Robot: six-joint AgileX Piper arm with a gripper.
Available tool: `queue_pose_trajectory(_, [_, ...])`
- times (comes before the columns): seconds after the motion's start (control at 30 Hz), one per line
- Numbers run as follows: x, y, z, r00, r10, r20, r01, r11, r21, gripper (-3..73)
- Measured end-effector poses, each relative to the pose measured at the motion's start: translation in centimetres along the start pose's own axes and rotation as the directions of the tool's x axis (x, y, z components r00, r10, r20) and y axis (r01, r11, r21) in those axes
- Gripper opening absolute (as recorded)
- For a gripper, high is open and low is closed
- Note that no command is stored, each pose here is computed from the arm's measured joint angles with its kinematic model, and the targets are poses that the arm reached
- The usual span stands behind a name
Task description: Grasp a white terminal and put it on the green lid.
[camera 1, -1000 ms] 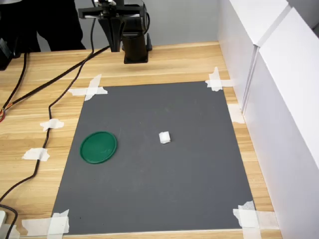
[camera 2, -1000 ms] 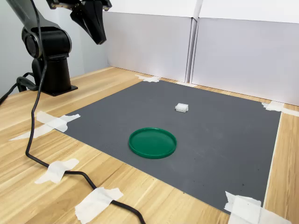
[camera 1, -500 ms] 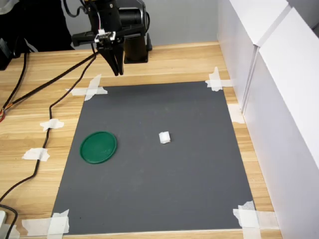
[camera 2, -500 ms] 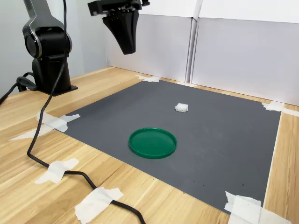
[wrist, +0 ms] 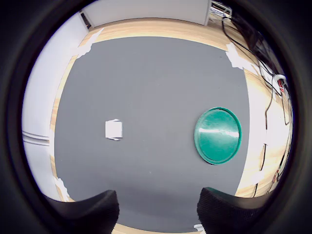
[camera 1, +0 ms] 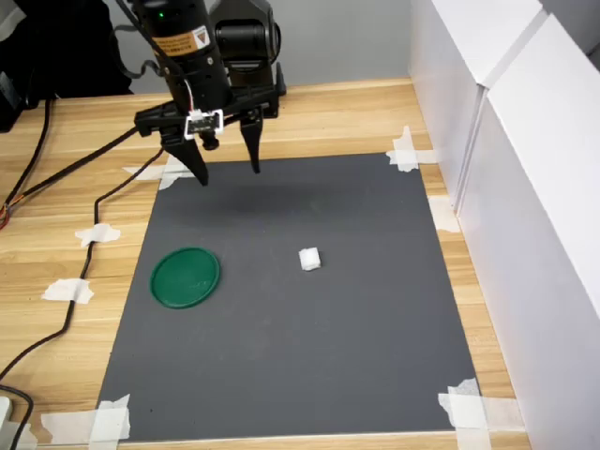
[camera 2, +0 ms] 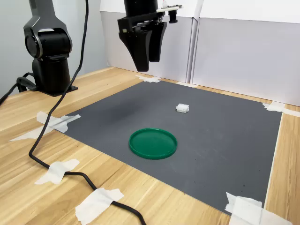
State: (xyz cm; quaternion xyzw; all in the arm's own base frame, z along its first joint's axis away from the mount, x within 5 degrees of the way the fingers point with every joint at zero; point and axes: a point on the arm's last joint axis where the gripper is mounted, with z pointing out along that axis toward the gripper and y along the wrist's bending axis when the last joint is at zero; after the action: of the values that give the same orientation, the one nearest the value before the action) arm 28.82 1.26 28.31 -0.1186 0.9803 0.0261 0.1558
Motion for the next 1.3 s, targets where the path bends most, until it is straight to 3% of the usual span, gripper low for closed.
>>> queue_pose_trajectory(0.33, [-3.8,6.4,2.9,0.993,-0.112,-0.038,0.109,0.991,-0.075,71.3])
queue_pose_trajectory(0.5, [-4.9,8.1,5.5,0.989,-0.123,-0.084,0.115,0.989,-0.093,71.3])
queue_pose_trajectory(0.77, [-5.3,8.7,9.0,0.987,-0.093,-0.127,0.078,0.99,-0.114,71.2])
queue_pose_trajectory(1.3, [-5.5,8.7,10.6,0.987,-0.077,-0.141,0.062,0.992,-0.11,70.8])
